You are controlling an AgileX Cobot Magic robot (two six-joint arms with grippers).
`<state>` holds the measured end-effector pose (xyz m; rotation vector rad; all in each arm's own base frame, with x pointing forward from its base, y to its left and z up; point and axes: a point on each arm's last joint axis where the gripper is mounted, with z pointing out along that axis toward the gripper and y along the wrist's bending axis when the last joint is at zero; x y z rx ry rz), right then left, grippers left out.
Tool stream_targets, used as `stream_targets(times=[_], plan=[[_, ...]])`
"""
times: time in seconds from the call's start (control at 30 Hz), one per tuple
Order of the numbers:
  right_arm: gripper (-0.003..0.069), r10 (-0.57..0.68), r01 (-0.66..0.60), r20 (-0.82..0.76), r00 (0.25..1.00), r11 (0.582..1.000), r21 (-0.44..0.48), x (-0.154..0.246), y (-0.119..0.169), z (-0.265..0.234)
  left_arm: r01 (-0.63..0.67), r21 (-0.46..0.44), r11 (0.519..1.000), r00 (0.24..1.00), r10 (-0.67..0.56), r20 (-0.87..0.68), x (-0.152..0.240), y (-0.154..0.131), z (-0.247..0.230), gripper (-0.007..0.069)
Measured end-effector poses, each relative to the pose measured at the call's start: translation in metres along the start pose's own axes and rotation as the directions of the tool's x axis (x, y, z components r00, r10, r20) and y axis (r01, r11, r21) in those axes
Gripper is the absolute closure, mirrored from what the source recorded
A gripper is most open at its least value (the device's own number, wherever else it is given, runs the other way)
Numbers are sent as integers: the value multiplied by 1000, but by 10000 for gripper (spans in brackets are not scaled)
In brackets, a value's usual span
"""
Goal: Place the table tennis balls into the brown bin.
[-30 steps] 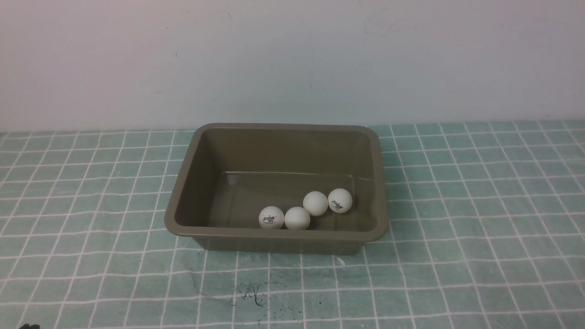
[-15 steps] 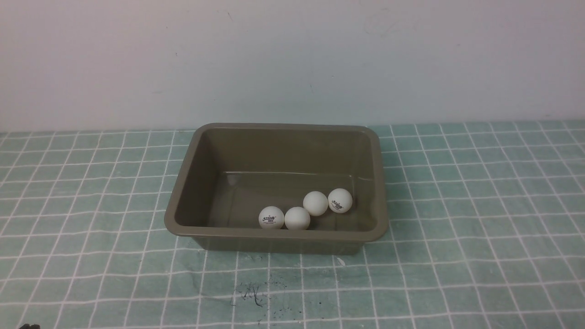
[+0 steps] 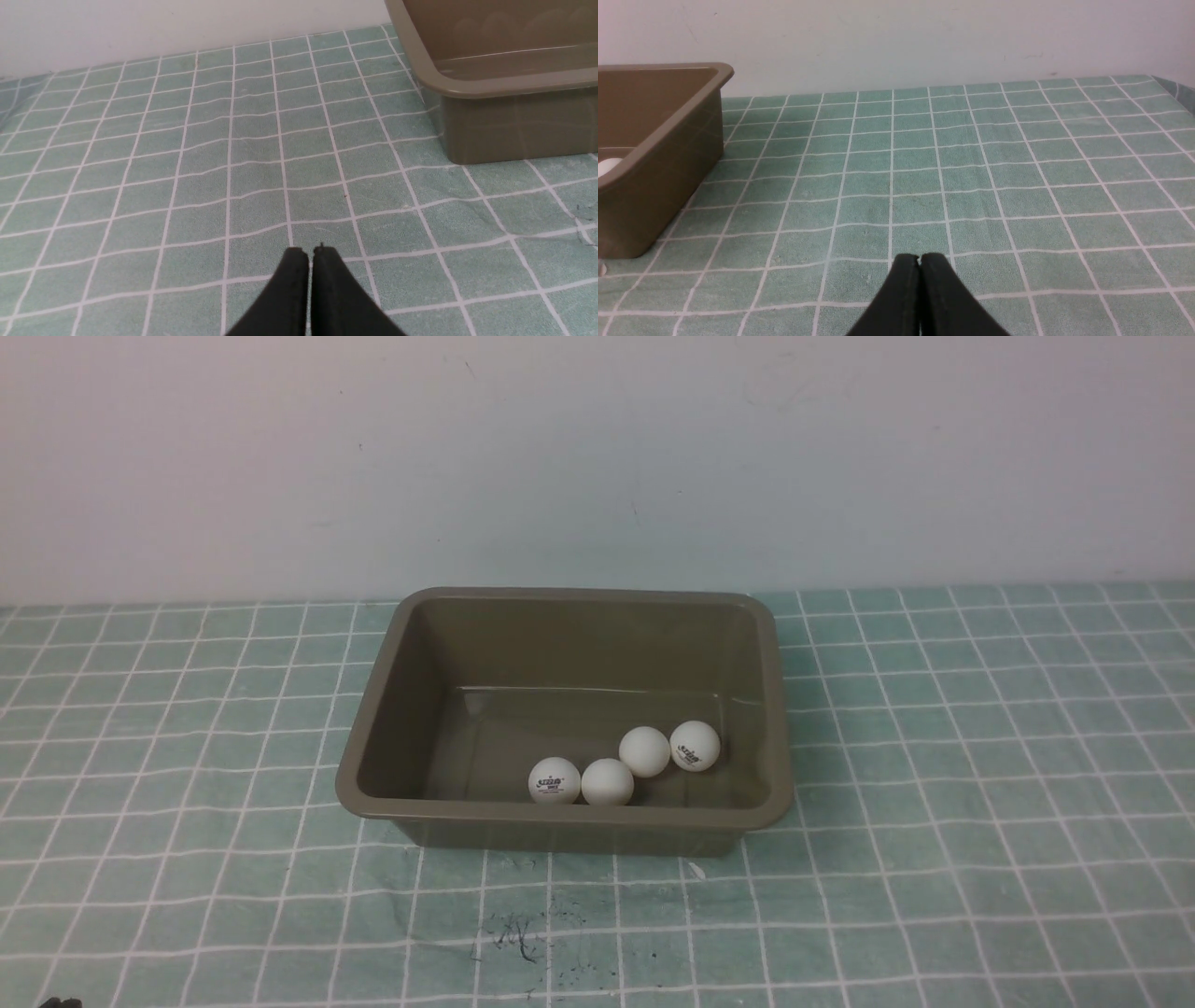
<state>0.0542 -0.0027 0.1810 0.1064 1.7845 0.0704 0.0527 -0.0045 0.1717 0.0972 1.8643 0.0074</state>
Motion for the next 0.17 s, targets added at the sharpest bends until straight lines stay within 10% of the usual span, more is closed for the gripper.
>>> stream_targets(times=[0.17], plan=[[673,0,0,0,1000,1000,0,0,0,0,0,0,1000,1000,0,0,0,0,0,630]])
